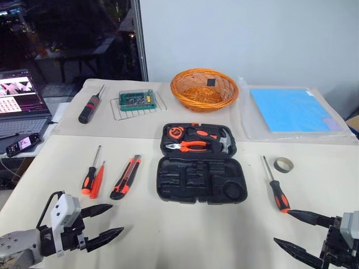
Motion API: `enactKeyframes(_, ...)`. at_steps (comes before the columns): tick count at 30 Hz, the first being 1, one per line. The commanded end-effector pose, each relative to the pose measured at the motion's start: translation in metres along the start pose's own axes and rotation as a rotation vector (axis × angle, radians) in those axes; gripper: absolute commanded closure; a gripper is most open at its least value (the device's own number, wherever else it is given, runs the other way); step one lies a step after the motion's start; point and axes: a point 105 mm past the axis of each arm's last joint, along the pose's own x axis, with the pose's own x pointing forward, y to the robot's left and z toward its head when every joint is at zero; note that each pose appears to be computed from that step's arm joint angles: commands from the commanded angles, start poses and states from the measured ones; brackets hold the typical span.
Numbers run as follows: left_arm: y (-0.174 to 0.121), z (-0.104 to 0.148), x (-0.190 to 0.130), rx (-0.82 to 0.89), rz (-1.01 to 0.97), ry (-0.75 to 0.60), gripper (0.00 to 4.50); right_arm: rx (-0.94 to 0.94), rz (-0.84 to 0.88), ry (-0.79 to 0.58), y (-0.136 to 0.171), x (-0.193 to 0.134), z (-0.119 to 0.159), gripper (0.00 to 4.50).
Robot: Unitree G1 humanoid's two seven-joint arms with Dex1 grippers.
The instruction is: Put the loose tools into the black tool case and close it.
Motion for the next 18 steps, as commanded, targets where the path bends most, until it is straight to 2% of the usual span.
enactKeyframes(1, 0.007, 0.024, 0.003, 0.021, 0.087, -0.093, 0.09, -0.057, -0.020, -0.093, -0.003, 0.011, 0.019, 0.00)
enactKeyframes(4, 0.046, 0.053, -0.009, -0.050, 0.392, -0.249, 0.09, -0.138, 0.037, -0.251, -0.002, 0.038, 0.060, 0.00)
enactKeyframes(6, 0.057, 0.061, -0.017, -0.070, 0.491, -0.284, 0.09, -0.164, 0.068, -0.271, 0.000, 0.046, 0.070, 0.00)
enactKeyframes(8, 0.078, 0.057, -0.030, -0.151, 0.658, -0.207, 0.09, -0.184, 0.158, -0.294, 0.008, 0.056, 0.083, 0.00)
enactKeyframes(9, 0.086, 0.052, -0.034, -0.237, 0.705, -0.160, 0.09, -0.201, 0.226, -0.298, 0.013, 0.061, 0.090, 0.00)
enactKeyframes(12, 0.100, 0.052, -0.037, -0.310, 0.788, -0.066, 0.09, -0.244, 0.344, -0.308, 0.019, 0.072, 0.103, 0.00)
enactKeyframes(14, 0.108, 0.045, -0.037, -0.324, 0.846, 0.046, 0.09, -0.274, 0.372, -0.322, 0.018, 0.078, 0.111, 0.00)
enactKeyframes(18, 0.112, 0.039, -0.027, -0.359, 0.849, 0.129, 0.09, -0.297, 0.386, -0.334, 0.016, 0.082, 0.119, 0.00)
